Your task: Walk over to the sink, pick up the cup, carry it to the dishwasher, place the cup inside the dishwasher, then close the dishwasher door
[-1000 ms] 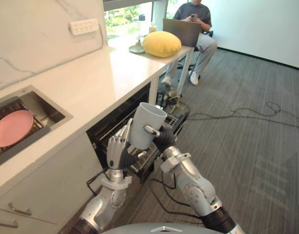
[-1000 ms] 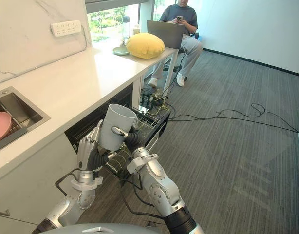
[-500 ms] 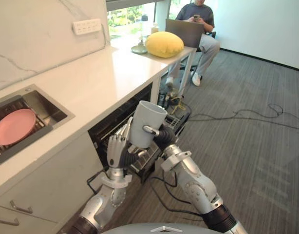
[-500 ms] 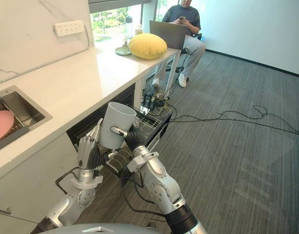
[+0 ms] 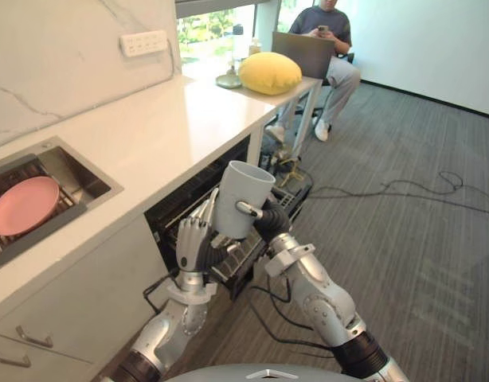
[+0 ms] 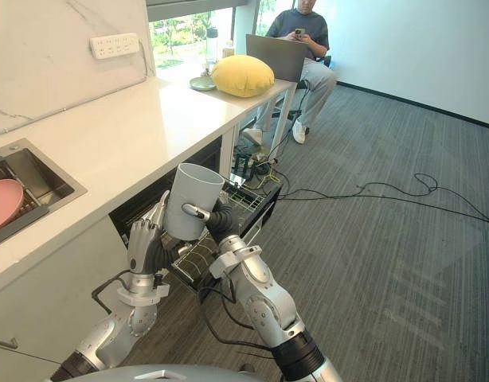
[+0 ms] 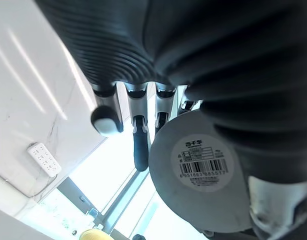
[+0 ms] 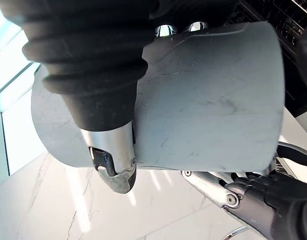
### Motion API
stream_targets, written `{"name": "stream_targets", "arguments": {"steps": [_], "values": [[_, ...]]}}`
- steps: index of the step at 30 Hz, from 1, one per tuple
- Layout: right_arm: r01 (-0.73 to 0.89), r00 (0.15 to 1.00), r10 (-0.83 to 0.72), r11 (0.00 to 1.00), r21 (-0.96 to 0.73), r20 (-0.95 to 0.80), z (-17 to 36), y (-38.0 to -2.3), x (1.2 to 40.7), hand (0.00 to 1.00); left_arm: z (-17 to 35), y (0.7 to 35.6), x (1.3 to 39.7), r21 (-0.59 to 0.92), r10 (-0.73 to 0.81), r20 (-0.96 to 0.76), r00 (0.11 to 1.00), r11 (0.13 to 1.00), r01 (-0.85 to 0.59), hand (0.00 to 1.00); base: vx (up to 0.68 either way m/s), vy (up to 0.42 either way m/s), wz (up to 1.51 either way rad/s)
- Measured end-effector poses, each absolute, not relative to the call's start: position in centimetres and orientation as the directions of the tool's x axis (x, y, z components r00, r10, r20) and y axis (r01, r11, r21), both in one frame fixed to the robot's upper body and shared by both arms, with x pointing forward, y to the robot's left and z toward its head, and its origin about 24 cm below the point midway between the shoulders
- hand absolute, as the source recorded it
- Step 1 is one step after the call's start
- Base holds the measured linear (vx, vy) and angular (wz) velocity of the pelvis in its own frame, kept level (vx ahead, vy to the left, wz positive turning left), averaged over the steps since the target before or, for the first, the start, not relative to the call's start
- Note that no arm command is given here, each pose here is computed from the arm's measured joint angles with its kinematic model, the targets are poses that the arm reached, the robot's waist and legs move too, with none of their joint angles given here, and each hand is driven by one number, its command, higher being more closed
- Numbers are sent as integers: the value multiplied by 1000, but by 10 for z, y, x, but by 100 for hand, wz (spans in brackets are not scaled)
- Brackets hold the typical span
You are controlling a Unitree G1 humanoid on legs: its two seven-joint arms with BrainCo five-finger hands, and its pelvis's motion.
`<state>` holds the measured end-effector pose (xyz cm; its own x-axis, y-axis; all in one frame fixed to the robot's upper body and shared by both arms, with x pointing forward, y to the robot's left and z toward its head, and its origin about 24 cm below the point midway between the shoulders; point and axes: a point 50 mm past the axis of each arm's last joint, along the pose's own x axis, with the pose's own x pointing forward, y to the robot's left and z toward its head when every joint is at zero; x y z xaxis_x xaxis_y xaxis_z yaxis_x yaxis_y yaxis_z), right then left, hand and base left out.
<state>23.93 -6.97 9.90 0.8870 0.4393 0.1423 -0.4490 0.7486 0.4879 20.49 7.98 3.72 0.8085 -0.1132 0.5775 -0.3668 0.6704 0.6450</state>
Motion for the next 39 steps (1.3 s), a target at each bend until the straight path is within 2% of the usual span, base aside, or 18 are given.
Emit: {"name": "stream_targets", "arguments": {"steps": [19,25,31,36,39], "values": [[-451,888,423,718,530,181,104,-65,239,100,44,77,204,567,-58,578,814,746,-349,0,0,0,0],[-430,895,405,676,598,185,102,-62,240,100,45,76,205,525,-19,561,828,781,-337,0,0,0,0],[-383,920,313,595,706,235,107,-68,243,100,36,83,202,455,87,459,884,831,-318,0,0,0,2],[-234,966,227,569,788,123,79,-82,242,100,41,94,209,348,212,431,877,858,-379,0,0,0,5],[-196,977,181,552,811,113,77,-92,242,100,43,102,210,283,276,402,873,869,-405,0,-1,-1,9]]}}
